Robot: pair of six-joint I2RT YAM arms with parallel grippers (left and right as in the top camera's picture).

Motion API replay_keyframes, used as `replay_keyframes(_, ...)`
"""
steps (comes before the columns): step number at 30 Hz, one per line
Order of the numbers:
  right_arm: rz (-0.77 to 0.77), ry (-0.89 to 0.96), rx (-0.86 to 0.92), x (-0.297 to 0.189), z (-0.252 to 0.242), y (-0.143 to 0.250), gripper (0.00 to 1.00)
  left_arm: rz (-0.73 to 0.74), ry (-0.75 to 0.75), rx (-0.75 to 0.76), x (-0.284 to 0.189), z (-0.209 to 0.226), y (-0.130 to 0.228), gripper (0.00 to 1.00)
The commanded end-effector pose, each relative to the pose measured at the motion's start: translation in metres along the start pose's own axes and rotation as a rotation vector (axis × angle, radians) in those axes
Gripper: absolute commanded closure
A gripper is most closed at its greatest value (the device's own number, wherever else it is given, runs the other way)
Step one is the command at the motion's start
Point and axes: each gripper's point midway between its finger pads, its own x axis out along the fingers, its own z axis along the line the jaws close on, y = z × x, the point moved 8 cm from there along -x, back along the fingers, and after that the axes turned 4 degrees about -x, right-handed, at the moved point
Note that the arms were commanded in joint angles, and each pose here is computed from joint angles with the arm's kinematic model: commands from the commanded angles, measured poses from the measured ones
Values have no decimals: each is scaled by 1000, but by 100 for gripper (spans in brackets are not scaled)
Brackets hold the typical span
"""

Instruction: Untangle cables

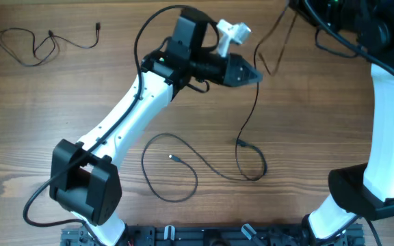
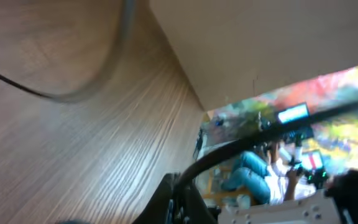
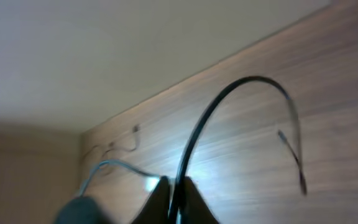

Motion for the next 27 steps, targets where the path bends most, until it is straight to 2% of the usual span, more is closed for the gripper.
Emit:
replay_keyframes(1,-81,178,-46,-2,-18,-6,42,-166,-20,-142,-45,-9,-27,96)
replay_keyframes(2,-84,214,-65,-3,-22,-6,17,-243,-26,-172,-65,-16,-36,96)
replay_keyframes(3,-83,237,-71,-3,-24,-5,5,-294,-7,-176,-80,-25,-43,96)
replay_keyframes(4,-69,248,-70,-3,-26,-3,0,-365,40,-181,-100,-44,-51,96)
replay_keyframes(5,-47,262,-69,-3,-28,0,0,-462,152,-137,-126,-85,-62,96)
replay_keyframes(7,-14,285,-67,-3,-32,5,0,-553,274,-76,-145,-127,-66,96)
replay_keyframes(11,61,291,-64,-2,-36,16,0,-784,428,-205,-174,-159,-76,96)
replay_keyframes(14,198,152,-200,8,-27,28,0,-946,616,-216,-198,-182,-82,96)
replay_keyframes(15,266,99,-224,15,-25,36,0,-988,635,-207,-203,-184,-83,96)
replay_keyframes(17,419,-1,-309,34,-23,58,0,-1014,622,-232,-204,-180,-86,96)
replay_keyframes(20,565,21,-317,65,-33,86,0,-1013,558,-309,-198,-165,-89,96)
replay_keyframes(21,593,17,-312,73,-35,93,0,-1018,543,-322,-198,-162,-89,96)
replay_keyframes(23,652,-91,-333,81,-32,103,0,-1068,473,-242,-202,-158,-91,96)
replay_keyframes(27,663,-133,-343,80,-25,107,0,-1132,380,-332,-213,-133,-95,96)
